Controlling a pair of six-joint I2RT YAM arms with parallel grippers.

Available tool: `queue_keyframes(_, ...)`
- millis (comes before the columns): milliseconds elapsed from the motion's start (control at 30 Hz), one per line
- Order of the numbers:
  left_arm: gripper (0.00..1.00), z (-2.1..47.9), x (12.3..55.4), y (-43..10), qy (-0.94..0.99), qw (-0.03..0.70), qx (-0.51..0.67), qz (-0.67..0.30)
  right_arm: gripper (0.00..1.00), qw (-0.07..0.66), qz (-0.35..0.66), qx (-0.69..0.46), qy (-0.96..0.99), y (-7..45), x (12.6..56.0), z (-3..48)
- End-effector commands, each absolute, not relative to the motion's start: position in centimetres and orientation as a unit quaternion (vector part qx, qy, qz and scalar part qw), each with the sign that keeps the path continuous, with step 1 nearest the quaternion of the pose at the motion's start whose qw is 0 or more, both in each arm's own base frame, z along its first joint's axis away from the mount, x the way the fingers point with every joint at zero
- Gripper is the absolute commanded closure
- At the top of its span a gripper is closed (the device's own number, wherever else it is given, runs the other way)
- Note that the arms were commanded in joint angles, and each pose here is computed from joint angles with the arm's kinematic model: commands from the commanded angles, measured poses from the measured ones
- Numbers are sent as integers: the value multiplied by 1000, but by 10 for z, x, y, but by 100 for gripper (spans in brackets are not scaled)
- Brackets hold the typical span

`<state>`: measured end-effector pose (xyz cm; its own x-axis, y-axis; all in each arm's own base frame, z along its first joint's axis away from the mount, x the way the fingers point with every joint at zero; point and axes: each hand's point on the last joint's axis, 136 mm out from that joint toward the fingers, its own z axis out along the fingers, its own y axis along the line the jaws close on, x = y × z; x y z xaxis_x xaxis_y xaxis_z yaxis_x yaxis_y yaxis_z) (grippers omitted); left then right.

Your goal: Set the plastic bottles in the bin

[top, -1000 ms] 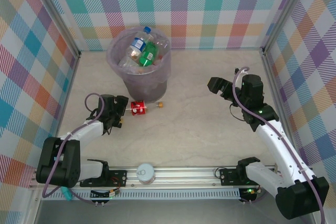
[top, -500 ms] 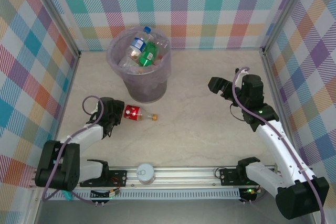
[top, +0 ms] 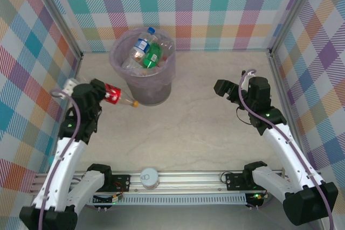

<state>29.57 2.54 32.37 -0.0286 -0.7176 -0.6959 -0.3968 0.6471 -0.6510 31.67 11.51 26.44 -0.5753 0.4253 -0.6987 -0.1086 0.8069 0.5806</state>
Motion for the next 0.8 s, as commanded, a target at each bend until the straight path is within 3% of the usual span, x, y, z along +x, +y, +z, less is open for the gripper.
queue_keyframes(0, 63, 376, 264, 52, 711, 620, -332, -16, 6, 465, 297, 94, 828, 112, 318, 277)
queue_keyframes(133, 78, 442, 262, 41, 707, 662, -248, -6, 5, 461, 307, 96, 827, 115, 319, 276)
queue_keyframes(400, 91, 553, 300, -9, 654, 747, -98, -72, 5, 441, 356, 77, 821, 134, 321, 280)
queue_keyframes(633, 98, 570, 375, -47, 633, 768, -13, -99, 8, 395, 484, 34, 780, 181, 324, 298)
queue_keyframes(767, 99, 559, 411, -68, 656, 747, 30, -105, 9, 392, 491, 24, 778, 188, 323, 301)
